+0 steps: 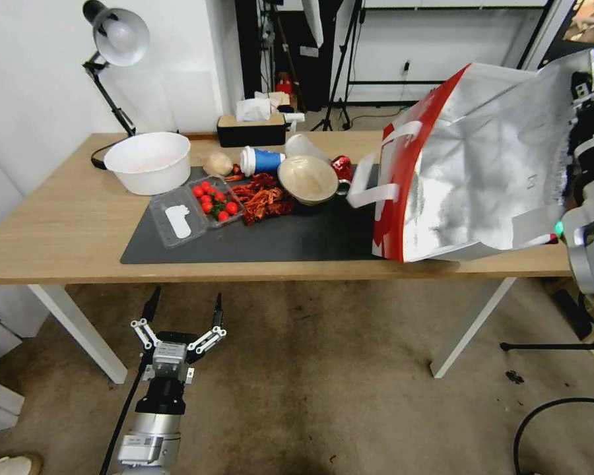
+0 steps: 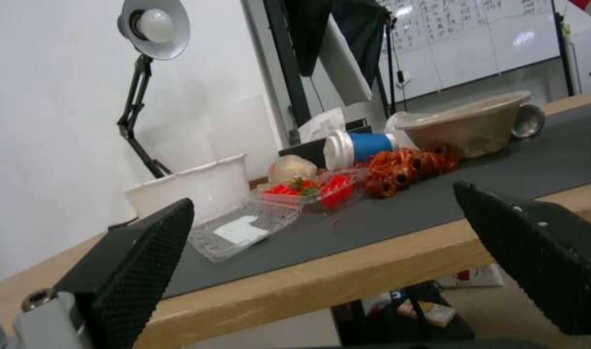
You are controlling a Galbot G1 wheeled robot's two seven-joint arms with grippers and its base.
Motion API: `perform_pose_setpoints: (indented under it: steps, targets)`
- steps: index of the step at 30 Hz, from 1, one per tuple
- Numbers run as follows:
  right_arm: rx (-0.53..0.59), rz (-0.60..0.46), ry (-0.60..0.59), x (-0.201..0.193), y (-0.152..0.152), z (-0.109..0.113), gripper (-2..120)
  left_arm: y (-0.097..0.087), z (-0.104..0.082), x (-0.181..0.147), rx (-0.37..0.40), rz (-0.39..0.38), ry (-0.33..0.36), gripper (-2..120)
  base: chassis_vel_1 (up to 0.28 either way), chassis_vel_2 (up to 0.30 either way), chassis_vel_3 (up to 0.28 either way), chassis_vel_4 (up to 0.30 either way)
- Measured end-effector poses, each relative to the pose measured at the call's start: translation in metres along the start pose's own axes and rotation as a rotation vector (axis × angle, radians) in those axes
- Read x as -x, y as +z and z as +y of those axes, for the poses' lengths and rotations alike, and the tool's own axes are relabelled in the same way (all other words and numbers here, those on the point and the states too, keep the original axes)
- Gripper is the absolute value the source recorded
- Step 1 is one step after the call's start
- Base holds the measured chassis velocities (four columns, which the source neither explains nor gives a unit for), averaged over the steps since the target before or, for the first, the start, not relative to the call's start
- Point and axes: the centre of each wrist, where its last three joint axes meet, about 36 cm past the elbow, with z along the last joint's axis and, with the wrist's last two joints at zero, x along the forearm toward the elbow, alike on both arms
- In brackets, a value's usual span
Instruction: Pick up the food delivery bag from the floor and place it on the table.
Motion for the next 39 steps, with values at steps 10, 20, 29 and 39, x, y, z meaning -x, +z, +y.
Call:
perform_pose_setpoints:
  steps: [10,20,29,39]
  targets:
    - [-0.063,0.025,0.012,0.019,-0.007,-0.017,4,0.002,-0.003,0.000,-0.006,0.004,0.005,100,0.000,0.000,0.000,0.000]
    - [-0.114,0.053,-0.045,0.025,-0.007,-0.031,42,0.005,-0.003,0.000,-0.006,0.006,0.007,100,0.000,0.000,0.000,0.000]
    - [-0.140,0.033,-0.145,0.017,-0.003,-0.038,70,0.006,-0.004,0.000,-0.011,0.003,0.004,100,0.000,0.000,0.000,0.000]
    - [-0.156,-0.002,-0.271,-0.010,0.002,-0.029,100,0.006,-0.004,-0.002,-0.014,-0.007,-0.002,100,0.000,0.000,0.000,0.000]
